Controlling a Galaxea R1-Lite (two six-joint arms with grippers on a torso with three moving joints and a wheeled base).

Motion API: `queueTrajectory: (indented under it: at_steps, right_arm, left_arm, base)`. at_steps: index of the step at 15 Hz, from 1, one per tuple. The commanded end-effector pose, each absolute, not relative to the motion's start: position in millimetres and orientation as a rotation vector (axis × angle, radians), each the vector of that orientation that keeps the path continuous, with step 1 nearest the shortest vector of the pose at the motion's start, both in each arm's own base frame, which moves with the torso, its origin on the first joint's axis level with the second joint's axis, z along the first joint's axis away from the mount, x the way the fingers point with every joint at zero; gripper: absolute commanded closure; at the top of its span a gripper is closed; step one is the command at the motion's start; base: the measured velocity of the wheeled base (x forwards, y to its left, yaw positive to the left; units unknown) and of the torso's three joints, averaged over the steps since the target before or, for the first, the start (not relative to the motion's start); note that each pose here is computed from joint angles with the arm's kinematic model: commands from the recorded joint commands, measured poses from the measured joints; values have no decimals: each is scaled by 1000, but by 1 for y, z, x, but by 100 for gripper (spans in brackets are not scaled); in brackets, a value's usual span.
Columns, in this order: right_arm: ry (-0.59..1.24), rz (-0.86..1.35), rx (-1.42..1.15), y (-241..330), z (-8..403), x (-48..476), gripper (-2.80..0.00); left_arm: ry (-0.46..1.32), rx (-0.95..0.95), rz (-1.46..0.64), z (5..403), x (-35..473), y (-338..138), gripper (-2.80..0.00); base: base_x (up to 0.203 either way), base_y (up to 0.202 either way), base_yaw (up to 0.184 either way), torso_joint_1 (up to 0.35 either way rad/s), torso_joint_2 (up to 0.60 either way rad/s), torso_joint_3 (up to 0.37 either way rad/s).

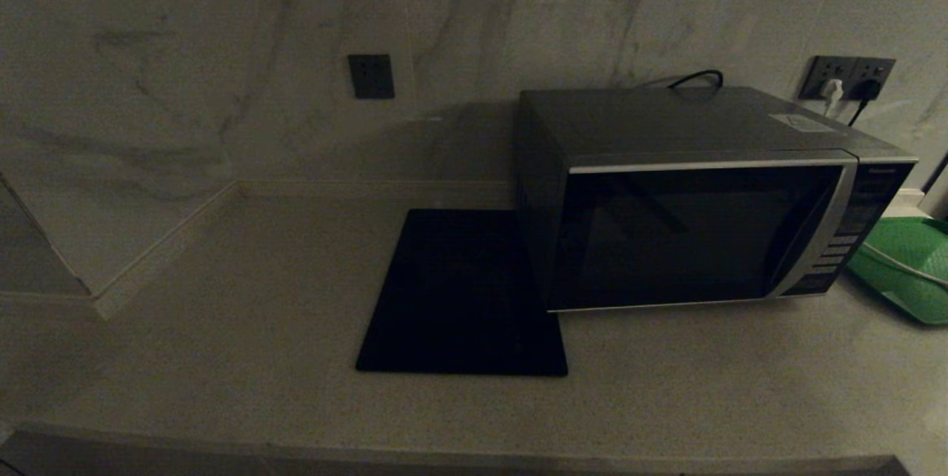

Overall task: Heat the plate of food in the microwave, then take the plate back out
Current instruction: Open the microwave oven

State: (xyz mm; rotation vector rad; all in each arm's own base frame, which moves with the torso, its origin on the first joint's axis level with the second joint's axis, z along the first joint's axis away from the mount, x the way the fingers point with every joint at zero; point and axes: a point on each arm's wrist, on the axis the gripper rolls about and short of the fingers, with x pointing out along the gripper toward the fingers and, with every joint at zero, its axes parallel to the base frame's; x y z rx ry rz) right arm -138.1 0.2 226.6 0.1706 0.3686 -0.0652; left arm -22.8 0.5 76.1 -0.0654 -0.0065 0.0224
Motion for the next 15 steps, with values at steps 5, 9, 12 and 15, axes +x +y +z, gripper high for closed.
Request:
queueTrajectory:
  at_steps: [5, 9, 12, 15]
  right_arm:
    - [258, -109, 98, -1, 201, -160, 0]
    - [195, -163, 86, -3, 175, -161, 0]
    - [182, -190, 81, -3, 165, -151, 0]
    - [152, -192, 78, -4, 158, -123, 0]
  left_arm:
    - [-8, -66, 23, 76, -23, 1, 0]
    - [-8, -66, 23, 76, -23, 1, 0]
    - [-8, -66, 23, 76, -23, 1, 0]
    - [-8, -66, 23, 76, -23, 1, 0]
  base:
    - [0, 0, 0, 0, 0, 0]
    - [0, 0, 0, 0, 0, 0]
    - [0, 0, 0, 0, 0, 0]
    - [0, 0, 0, 0, 0, 0]
